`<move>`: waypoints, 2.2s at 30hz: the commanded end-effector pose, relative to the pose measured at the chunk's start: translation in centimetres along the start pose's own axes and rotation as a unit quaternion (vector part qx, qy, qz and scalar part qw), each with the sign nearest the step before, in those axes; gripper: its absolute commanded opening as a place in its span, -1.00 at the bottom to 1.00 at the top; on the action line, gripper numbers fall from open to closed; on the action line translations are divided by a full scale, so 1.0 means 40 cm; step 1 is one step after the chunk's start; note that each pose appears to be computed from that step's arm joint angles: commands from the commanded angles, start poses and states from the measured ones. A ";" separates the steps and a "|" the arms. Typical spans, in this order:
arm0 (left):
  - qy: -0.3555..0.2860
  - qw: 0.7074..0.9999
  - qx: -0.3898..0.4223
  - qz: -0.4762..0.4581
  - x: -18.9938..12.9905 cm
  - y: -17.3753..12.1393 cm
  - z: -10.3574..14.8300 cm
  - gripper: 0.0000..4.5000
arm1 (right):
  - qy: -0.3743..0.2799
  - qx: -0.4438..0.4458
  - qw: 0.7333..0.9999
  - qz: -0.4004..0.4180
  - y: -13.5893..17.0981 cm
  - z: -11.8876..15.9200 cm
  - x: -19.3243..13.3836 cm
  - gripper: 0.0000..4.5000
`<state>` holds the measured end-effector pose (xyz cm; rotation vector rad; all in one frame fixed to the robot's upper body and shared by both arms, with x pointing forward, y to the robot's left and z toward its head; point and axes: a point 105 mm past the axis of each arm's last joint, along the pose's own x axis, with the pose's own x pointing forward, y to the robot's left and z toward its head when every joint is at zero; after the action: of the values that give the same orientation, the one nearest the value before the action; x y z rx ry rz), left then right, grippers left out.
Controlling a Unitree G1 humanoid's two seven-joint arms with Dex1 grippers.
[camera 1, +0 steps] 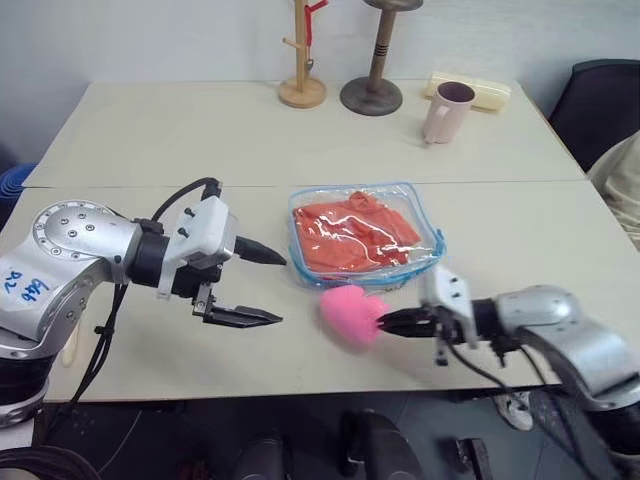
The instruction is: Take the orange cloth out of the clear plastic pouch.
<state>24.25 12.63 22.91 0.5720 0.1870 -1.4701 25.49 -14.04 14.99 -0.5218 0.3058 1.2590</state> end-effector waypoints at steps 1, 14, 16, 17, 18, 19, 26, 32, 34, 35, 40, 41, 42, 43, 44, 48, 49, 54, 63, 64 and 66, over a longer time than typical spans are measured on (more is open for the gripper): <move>-0.006 0.999 0.033 -0.007 0.008 -0.006 0.020 0.82 | 0.014 -0.087 0.996 -0.012 -0.028 0.061 -0.085 -0.30; 0.053 0.982 0.154 -0.100 0.170 0.024 -0.033 0.82 | 0.162 -0.315 0.933 -0.056 -0.213 -0.033 -0.123 0.01; 0.047 0.978 0.168 -0.115 0.231 0.034 -0.038 0.82 | 0.177 -0.345 0.920 -0.060 -0.241 -0.047 -0.116 0.01; 0.048 0.977 0.174 -0.117 0.255 0.040 -0.041 0.82 | 0.181 -0.358 0.914 -0.062 -0.252 -0.050 -0.112 0.01; 0.057 0.974 0.186 -0.119 0.281 0.046 -0.050 0.82 | 0.183 -0.370 0.908 -0.066 -0.264 -0.052 -0.107 0.01; 0.062 0.970 0.200 -0.121 0.301 0.050 -0.057 0.82 | 0.184 -0.380 0.904 -0.069 -0.273 -0.054 -0.103 0.01; 0.074 0.960 0.241 -0.124 0.385 0.060 -0.089 0.73 | 0.178 -0.415 0.888 -0.090 -0.319 -0.053 -0.075 -0.07; 0.083 0.959 0.240 -0.123 0.374 0.066 -0.107 0.00 | 0.163 -0.423 0.887 -0.088 -0.325 -0.039 -0.072 -0.86; 0.082 0.961 0.236 -0.117 0.368 0.069 -0.108 -0.27 | 0.161 -0.426 0.886 -0.084 -0.323 -0.037 -0.071 -1.00; 0.080 0.963 0.232 -0.113 0.365 0.070 -0.107 -0.41 | 0.160 -0.427 0.886 -0.081 -0.321 -0.038 -0.070 -1.00; 0.065 0.978 0.186 -0.071 0.305 0.064 -0.107 -0.89 | 0.151 -0.436 0.885 -0.067 -0.300 -0.042 -0.067 -1.00; 0.065 0.980 0.178 -0.065 0.292 0.061 -0.109 -0.92 | 0.150 -0.438 0.884 -0.065 -0.296 -0.042 -0.067 -1.00; 0.067 0.984 0.157 -0.054 0.264 0.053 -0.118 -0.92 | 0.148 -0.441 0.883 -0.063 -0.289 -0.043 -0.068 -1.00; 0.069 0.988 0.135 -0.041 0.237 0.045 -0.126 -0.92 | 0.144 -0.444 0.882 -0.061 -0.282 -0.041 -0.069 -1.00; 0.073 0.990 0.115 -0.032 0.215 0.037 -0.134 -0.92 | 0.141 -0.445 0.882 -0.060 -0.275 -0.040 -0.071 -1.00; 0.093 0.995 0.041 0.013 0.095 0.000 -0.170 -0.92 | 0.122 -0.446 0.885 -0.051 -0.237 -0.029 -0.077 -1.00; 0.097 0.995 0.024 0.021 0.071 -0.007 -0.175 -0.92 | 0.120 -0.445 0.886 -0.049 -0.229 -0.028 -0.079 -1.00; 0.117 0.986 -0.059 0.105 -0.064 0.006 -0.213 -0.92 | 0.118 -0.447 0.886 -0.042 -0.200 -0.034 -0.084 -1.00; 0.148 0.971 -0.093 0.164 -0.162 0.025 -0.270 -0.92 | 0.113 -0.450 0.885 -0.040 -0.186 -0.038 -0.078 -1.00; 0.148 0.970 -0.095 0.170 -0.161 0.028 -0.277 -0.92 | 0.114 -0.451 0.884 -0.041 -0.186 -0.040 -0.077 -1.00; 0.148 0.969 -0.096 0.173 -0.157 0.029 -0.289 -0.92 | 0.113 -0.450 0.884 -0.052 -0.189 -0.041 -0.079 -1.00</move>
<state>26.90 23.07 16.13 0.6110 0.4416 -1.0469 31.71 -18.45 15.21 -1.4436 -0.1116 1.2549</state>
